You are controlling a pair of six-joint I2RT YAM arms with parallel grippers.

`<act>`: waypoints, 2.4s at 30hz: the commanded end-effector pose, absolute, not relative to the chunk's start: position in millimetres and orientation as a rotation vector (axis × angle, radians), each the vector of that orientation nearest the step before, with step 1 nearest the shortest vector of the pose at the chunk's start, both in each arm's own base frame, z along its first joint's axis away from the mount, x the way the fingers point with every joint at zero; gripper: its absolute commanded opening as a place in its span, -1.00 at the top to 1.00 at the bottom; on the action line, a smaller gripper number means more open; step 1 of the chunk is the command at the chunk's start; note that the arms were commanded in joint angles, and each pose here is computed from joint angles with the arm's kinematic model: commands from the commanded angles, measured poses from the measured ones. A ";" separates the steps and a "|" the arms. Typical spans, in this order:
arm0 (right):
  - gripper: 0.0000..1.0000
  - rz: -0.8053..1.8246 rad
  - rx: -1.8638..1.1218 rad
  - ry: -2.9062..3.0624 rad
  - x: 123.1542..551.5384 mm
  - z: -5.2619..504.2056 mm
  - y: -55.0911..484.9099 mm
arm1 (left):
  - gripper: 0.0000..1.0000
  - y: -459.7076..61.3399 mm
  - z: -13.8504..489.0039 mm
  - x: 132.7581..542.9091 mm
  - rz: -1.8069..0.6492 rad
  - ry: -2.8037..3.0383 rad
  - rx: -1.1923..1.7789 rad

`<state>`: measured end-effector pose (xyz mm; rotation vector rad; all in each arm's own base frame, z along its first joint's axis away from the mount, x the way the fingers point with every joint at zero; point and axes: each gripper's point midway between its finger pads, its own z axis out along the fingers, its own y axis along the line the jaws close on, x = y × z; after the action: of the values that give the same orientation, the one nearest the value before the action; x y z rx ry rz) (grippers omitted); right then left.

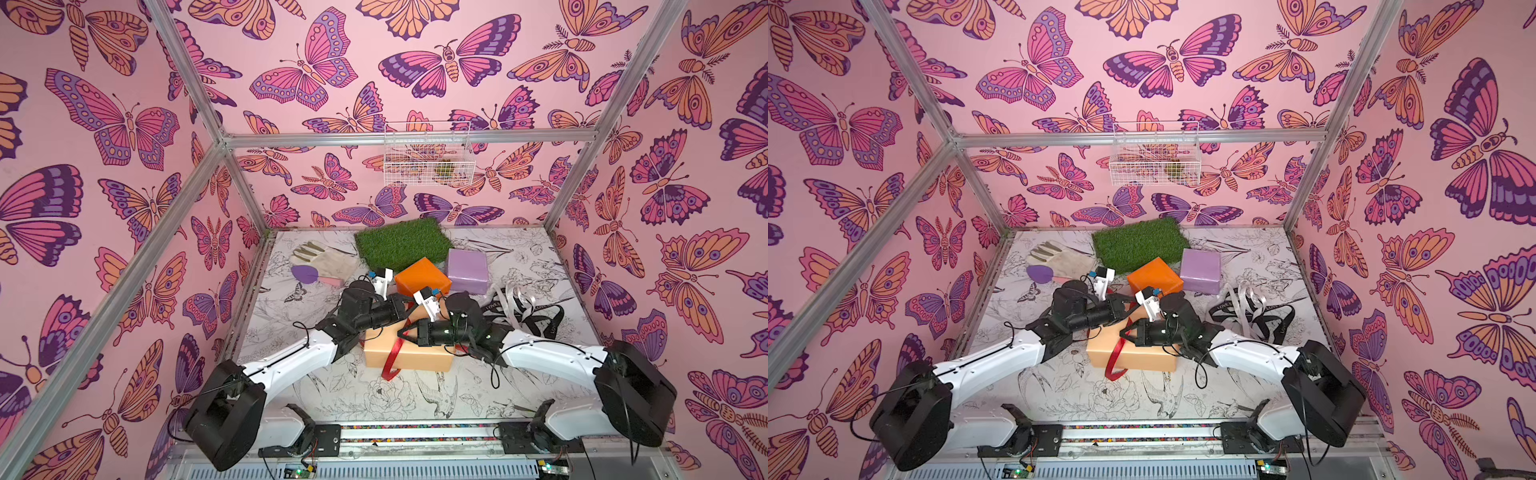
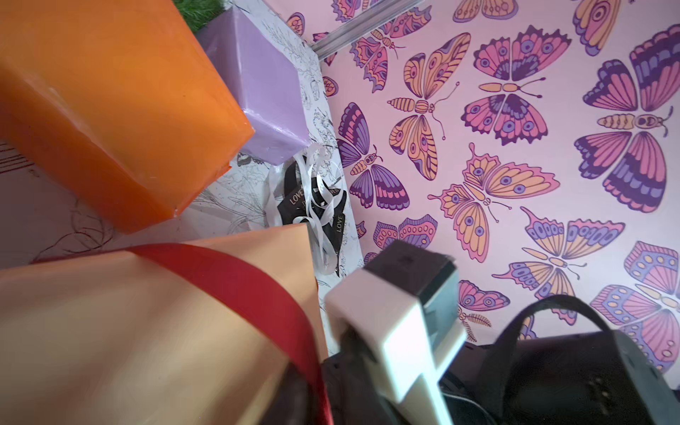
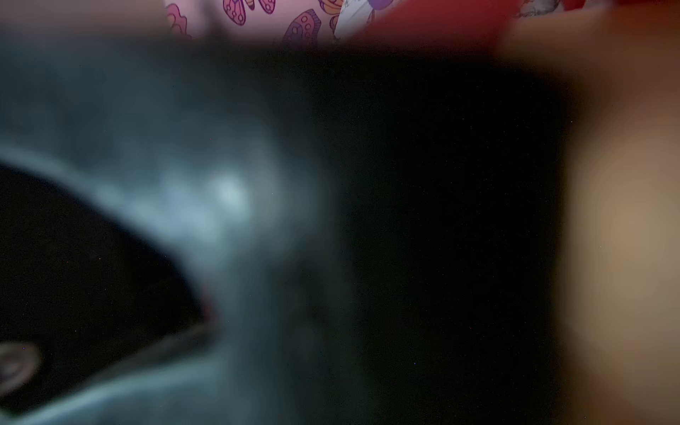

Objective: Untie the ribbon bows on the gift boxes
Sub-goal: Pull the ribbon from the gift box.

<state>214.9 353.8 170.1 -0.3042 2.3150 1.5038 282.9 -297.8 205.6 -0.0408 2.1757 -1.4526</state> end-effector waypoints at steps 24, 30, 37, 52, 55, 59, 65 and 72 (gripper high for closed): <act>1.00 1.448 -0.295 2.160 212.7 221.5 327.7 | 1.00 -312.0 166.9 266.1 -1.462 2.313 -0.006; 1.00 1.448 -0.381 2.096 215.7 253.7 335.1 | 1.00 -314.1 137.2 268.9 -1.363 2.417 -0.005; 1.00 1.386 -0.452 1.911 219.6 353.2 319.9 | 1.00 -297.7 117.5 261.3 -1.259 2.479 -0.037; 1.00 1.216 -0.599 1.619 214.5 514.7 285.1 | 1.00 -289.4 109.8 263.7 -1.112 2.549 0.015; 1.00 1.178 -0.589 1.566 216.1 540.7 270.3 | 1.00 -288.2 102.1 263.3 -1.078 2.584 0.025; 1.00 1.132 -0.582 1.528 221.2 563.8 257.7 | 1.00 -288.0 94.3 262.6 -1.050 2.622 0.037; 1.00 1.196 -0.618 1.606 232.4 532.3 273.6 | 0.76 -296.0 109.4 263.4 -1.120 2.585 0.064; 1.00 1.259 -0.652 1.731 239.2 481.8 290.8 | -0.24 -286.6 195.3 279.6 -1.245 2.323 0.182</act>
<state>241.7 286.0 481.2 -0.6222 1.7554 1.2167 277.8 -305.0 176.9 0.1459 2.3627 -1.2735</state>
